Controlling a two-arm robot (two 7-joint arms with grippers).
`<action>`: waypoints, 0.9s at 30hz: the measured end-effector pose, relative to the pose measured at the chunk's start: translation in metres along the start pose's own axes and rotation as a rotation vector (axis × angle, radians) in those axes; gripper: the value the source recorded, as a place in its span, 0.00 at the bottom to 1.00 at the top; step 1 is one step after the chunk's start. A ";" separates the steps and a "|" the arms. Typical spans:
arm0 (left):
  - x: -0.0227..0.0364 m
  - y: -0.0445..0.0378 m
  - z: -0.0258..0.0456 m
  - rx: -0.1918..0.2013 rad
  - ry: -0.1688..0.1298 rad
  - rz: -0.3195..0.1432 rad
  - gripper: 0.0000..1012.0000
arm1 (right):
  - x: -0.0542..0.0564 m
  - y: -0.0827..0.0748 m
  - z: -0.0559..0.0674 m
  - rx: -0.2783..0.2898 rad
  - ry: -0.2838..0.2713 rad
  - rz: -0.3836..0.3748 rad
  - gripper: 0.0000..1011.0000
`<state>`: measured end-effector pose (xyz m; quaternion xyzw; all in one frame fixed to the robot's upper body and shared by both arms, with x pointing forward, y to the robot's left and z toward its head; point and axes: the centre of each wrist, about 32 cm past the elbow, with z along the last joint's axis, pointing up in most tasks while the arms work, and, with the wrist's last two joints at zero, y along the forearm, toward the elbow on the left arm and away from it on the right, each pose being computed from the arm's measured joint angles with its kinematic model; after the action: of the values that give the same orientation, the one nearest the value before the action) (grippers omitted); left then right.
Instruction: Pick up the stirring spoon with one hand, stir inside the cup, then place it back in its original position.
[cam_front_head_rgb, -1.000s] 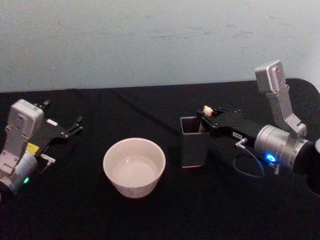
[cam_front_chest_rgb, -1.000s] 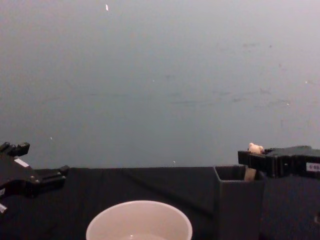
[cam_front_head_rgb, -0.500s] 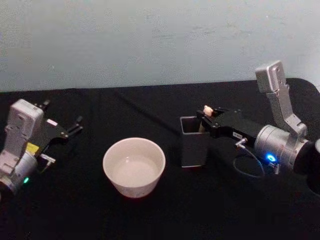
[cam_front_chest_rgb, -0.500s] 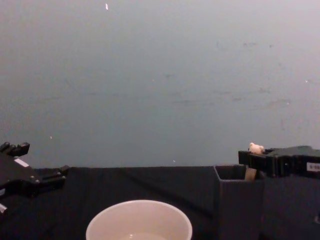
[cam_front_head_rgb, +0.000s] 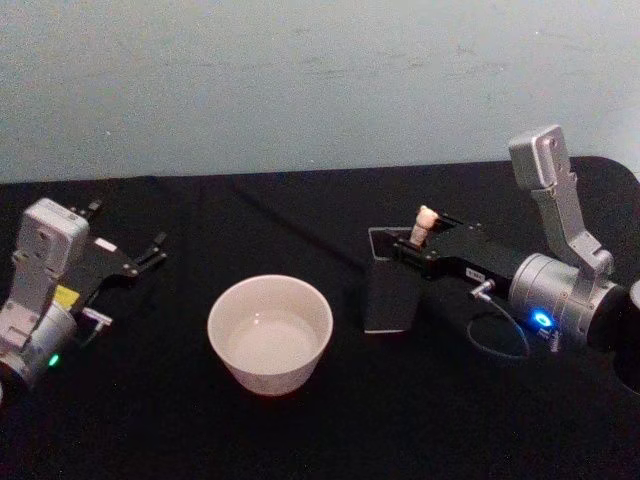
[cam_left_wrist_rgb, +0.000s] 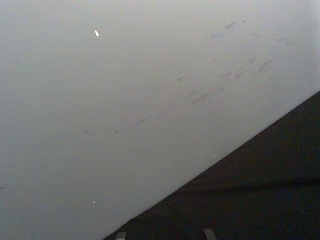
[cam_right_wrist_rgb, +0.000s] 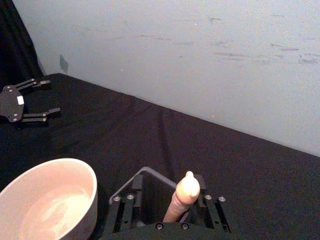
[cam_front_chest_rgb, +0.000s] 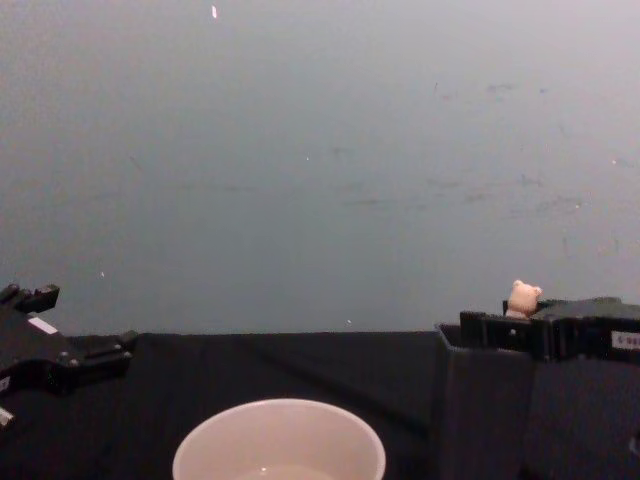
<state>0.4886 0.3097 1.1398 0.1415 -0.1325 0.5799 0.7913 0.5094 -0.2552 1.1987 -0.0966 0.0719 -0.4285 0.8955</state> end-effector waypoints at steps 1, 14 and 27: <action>0.0000 0.0000 0.0000 0.000 0.000 0.000 0.99 | 0.000 0.000 0.000 0.000 0.000 0.000 0.59; 0.0000 0.0000 0.0000 0.000 0.000 0.000 0.99 | 0.000 0.000 0.001 0.003 -0.001 -0.001 0.99; 0.0000 0.0000 0.0000 0.000 0.000 0.000 0.99 | 0.001 -0.001 0.004 0.038 -0.002 -0.001 0.99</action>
<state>0.4886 0.3097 1.1398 0.1415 -0.1325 0.5799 0.7913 0.5103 -0.2561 1.2026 -0.0800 0.0625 -0.4302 0.8970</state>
